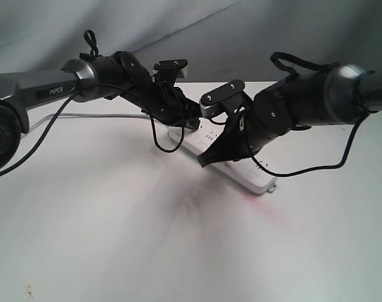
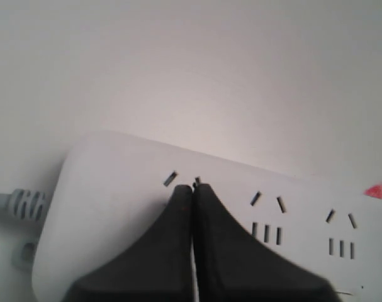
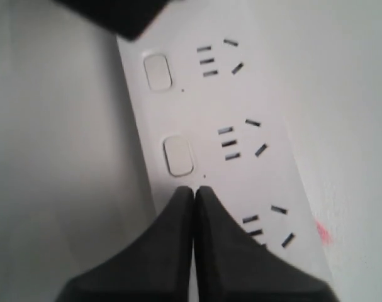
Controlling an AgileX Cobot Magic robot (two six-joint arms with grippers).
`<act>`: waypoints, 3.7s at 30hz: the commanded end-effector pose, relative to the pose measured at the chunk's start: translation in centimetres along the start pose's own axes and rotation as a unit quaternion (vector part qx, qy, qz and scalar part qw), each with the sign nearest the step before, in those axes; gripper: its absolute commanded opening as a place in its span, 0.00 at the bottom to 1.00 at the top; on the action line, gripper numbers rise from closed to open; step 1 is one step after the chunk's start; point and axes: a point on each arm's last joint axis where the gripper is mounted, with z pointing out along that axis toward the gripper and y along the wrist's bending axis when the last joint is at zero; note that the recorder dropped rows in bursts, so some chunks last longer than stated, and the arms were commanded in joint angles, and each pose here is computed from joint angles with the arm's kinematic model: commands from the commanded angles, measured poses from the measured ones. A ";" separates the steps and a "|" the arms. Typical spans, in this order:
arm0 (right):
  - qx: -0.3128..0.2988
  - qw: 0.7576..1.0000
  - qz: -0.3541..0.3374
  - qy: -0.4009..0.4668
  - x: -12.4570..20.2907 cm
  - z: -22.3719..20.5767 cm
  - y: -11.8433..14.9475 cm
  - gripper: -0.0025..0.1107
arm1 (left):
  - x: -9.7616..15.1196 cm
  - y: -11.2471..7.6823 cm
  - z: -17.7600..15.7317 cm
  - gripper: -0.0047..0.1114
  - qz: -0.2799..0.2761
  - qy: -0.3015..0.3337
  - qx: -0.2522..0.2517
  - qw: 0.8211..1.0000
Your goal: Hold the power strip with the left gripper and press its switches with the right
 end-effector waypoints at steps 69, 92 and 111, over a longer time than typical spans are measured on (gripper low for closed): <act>-0.013 0.986 -0.052 0.160 6.2 7.5 1.8 0.02 | -0.4 0.2 0.1 0.04 -0.112 -0.026 -0.012 0.993; 0.007 0.932 -0.195 0.304 6.0 9.1 4.4 0.02 | -0.3 0.1 0.1 0.04 -0.112 -0.022 -0.010 0.993; -0.005 0.918 -0.243 0.313 6.2 8.9 4.4 0.02 | -0.3 0.1 0.1 0.04 -0.112 -0.022 -0.010 0.993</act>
